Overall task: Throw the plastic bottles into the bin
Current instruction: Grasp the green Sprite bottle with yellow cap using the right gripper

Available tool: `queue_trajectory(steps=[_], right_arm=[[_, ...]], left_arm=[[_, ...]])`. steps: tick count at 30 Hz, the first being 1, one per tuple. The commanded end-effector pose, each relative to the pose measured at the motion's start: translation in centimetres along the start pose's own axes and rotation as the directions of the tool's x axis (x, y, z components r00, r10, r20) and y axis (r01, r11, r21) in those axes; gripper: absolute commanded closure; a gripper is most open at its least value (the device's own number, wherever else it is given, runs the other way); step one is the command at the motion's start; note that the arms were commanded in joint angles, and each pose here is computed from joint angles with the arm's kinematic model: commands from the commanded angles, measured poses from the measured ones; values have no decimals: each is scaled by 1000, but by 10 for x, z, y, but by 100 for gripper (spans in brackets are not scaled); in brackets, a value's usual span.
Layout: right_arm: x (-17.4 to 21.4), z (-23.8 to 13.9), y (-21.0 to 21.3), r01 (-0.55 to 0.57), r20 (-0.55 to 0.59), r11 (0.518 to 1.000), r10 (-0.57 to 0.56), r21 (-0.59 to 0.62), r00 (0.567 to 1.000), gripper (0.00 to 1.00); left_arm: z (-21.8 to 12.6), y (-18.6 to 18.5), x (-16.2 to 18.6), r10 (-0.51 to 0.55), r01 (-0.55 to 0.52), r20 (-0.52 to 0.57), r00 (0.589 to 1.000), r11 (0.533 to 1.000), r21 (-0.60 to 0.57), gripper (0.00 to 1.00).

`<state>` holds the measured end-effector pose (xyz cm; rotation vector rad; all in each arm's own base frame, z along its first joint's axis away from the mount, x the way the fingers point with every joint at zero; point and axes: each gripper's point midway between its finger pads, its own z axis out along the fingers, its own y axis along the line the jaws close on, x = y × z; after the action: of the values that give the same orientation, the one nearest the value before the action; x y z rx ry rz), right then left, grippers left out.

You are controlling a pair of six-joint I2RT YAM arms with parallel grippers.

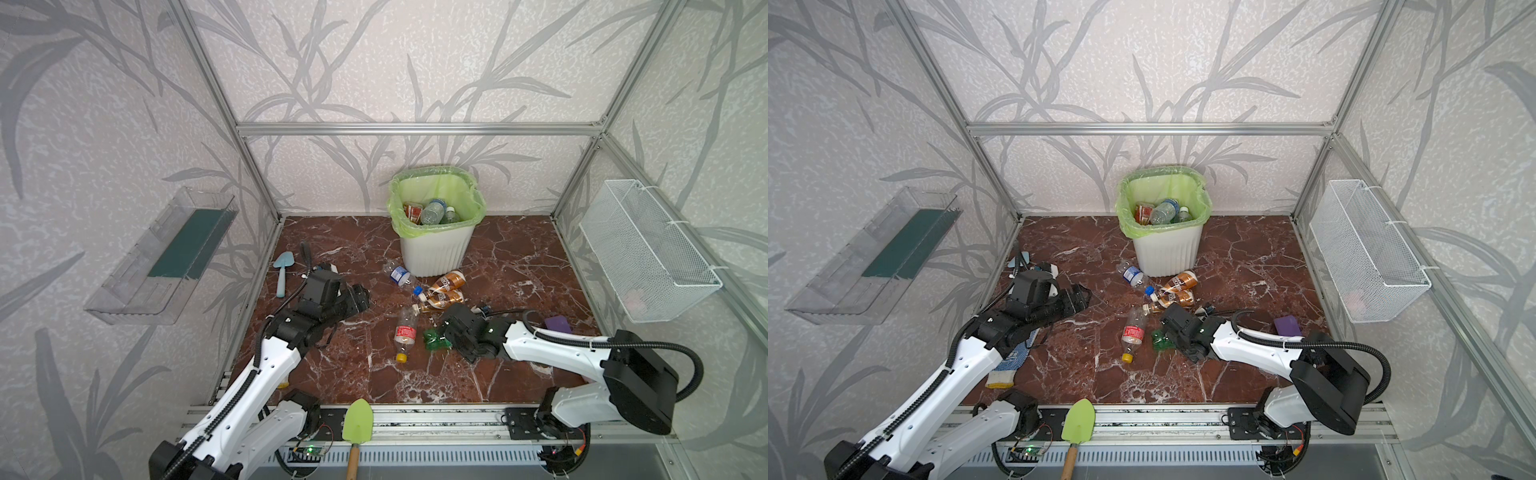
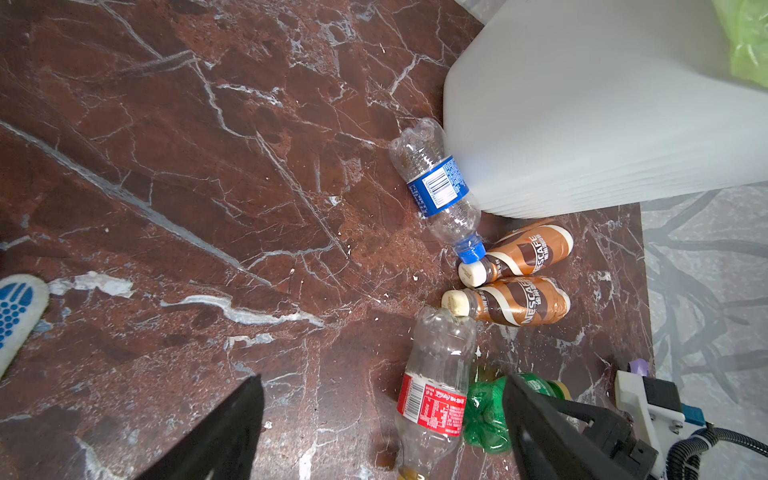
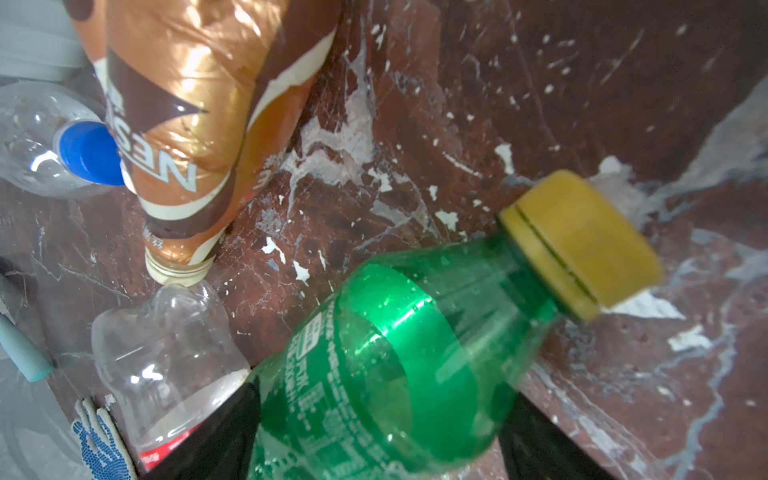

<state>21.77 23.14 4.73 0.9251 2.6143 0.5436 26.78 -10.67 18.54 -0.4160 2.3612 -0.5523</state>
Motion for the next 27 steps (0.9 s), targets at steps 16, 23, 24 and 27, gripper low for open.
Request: queue_trajectory(steps=[16, 23, 24, 27], right_arm=[[3, 16, -33, -9, -26, 998, 10, 65, 1000, 27], [-2, 6, -42, 23, -10, 998, -22, 67, 1000, 37], [-3, 5, -43, 29, -6, 997, -29, 69, 1000, 40], [-6, 0, -47, 46, 8, 996, -46, 71, 999, 44]], left_arm=[[3, 4, -2, -6, 6, 9, 1000, 1000, -20, 11], [2, 4, -2, -9, 9, 8, 1000, 1000, -22, 11], [2, 5, -2, -9, 9, 9, 1000, 1000, -25, 12], [2, 5, -1, -11, 11, 8, 1000, 1000, -27, 12]])
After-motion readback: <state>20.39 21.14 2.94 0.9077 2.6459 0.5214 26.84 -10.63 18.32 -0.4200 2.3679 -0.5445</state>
